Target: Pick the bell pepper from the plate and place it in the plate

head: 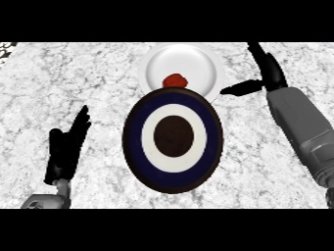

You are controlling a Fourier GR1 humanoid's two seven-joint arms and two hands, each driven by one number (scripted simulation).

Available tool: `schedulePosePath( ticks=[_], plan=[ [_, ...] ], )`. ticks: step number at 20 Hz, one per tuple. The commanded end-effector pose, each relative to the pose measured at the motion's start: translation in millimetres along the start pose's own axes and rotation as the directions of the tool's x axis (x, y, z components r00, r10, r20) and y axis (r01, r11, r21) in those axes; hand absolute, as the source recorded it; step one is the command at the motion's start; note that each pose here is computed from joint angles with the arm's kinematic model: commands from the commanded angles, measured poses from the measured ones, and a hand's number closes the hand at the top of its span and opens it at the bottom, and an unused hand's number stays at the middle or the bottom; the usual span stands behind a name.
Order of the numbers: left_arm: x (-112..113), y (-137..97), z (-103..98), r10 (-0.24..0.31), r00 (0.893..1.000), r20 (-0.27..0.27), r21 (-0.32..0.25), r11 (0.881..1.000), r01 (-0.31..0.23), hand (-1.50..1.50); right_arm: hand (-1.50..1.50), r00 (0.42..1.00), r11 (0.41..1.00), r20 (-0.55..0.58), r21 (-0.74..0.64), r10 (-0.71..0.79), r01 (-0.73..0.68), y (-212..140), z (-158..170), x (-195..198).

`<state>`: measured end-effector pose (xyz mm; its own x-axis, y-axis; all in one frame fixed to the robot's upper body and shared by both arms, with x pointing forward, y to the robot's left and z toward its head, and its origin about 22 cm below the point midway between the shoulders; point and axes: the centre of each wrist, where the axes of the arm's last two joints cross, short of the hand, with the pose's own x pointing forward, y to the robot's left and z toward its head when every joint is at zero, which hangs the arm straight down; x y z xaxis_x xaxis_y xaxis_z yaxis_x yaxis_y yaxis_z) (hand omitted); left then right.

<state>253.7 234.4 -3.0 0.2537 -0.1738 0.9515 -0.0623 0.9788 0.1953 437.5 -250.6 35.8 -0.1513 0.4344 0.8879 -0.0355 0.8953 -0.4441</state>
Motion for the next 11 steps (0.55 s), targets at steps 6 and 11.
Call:
schedulePosePath(
  ticks=[6, 11],
  plan=[
    [5.1, -6.4, -14.1, 0.000, 1.000, -0.008, 0.001, 1.000, 0.000, 0.00, -1.50, 0.999, 0.996, -0.037, -0.085, 0.024, -0.027, -28.9, 7.3, -11.0],
    [0.7, -4.1, -1.2, 0.001, 1.000, 0.004, -0.016, 1.000, -0.001, 0.00, -1.50, 0.996, 0.994, -0.062, -0.092, 0.062, -0.067, -38.9, 20.6, -27.9]
  ],
)
